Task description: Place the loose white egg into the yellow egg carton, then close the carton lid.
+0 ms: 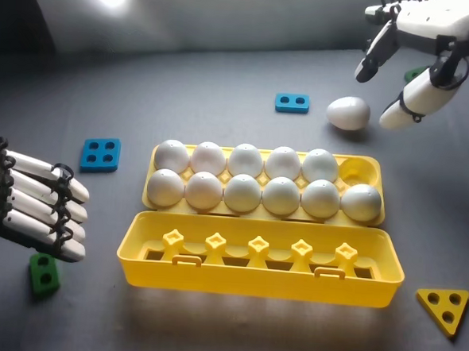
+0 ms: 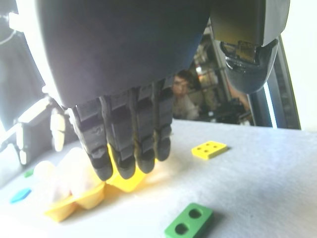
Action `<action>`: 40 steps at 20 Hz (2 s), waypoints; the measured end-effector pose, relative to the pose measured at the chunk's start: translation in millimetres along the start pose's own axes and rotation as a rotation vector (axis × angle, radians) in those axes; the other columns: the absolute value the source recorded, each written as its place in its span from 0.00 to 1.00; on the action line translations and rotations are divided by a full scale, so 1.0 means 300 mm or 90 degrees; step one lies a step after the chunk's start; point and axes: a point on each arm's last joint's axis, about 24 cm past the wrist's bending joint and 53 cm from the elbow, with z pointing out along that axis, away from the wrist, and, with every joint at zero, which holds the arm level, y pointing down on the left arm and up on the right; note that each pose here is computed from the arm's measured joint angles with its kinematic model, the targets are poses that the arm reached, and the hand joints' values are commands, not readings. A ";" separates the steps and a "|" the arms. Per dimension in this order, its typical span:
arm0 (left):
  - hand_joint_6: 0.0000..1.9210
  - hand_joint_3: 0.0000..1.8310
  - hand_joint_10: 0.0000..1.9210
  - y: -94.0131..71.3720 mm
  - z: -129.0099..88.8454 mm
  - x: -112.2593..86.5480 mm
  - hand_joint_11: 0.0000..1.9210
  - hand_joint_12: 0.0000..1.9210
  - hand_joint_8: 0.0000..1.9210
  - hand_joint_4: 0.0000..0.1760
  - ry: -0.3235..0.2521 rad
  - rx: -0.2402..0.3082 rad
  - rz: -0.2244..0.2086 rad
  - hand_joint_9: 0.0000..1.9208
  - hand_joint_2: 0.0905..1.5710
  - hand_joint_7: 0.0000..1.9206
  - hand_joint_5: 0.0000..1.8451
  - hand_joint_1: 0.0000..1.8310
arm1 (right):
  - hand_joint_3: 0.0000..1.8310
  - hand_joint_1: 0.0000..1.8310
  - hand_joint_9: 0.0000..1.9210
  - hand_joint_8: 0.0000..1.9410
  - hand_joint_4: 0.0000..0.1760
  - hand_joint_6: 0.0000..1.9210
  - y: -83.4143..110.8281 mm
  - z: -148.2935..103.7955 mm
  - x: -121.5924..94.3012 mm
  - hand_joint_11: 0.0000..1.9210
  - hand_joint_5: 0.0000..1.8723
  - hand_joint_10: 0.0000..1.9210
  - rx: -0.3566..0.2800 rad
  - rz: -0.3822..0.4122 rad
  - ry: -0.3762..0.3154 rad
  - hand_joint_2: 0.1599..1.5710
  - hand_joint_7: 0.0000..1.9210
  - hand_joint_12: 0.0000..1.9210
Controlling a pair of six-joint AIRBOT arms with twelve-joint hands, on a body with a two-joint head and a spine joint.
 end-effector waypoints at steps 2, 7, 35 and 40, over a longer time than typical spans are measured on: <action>0.00 0.00 0.00 0.001 0.000 0.002 0.00 0.17 0.00 0.00 0.001 0.000 -0.004 0.13 0.71 0.17 0.17 0.00 | 0.01 0.60 0.00 0.00 0.68 0.00 -0.003 0.017 0.003 0.00 0.46 0.00 0.003 0.001 -0.001 0.48 0.00 0.00; 0.01 0.00 0.00 -0.008 0.006 -0.002 0.00 0.19 0.00 0.00 0.000 0.004 -0.008 0.14 0.71 0.18 0.18 0.00 | 0.00 0.61 0.00 0.00 0.54 0.01 0.005 0.046 0.002 0.00 0.47 0.00 0.004 0.009 -0.005 0.48 0.00 0.00; 0.00 0.00 0.00 -0.018 0.013 -0.004 0.00 0.20 0.00 0.00 0.000 0.012 -0.016 0.15 0.71 0.19 0.19 0.00 | 0.00 0.58 0.00 0.01 0.77 0.01 0.038 0.065 0.011 0.00 0.49 0.00 -0.002 0.067 -0.005 0.49 0.03 0.00; 0.00 0.00 0.00 -0.019 0.013 -0.004 0.00 0.22 0.00 0.00 0.000 0.012 -0.016 0.16 0.71 0.21 0.21 0.00 | 0.00 0.57 0.00 0.00 0.75 0.00 0.018 0.063 0.016 0.00 0.48 0.00 0.005 0.064 -0.007 0.49 0.02 0.00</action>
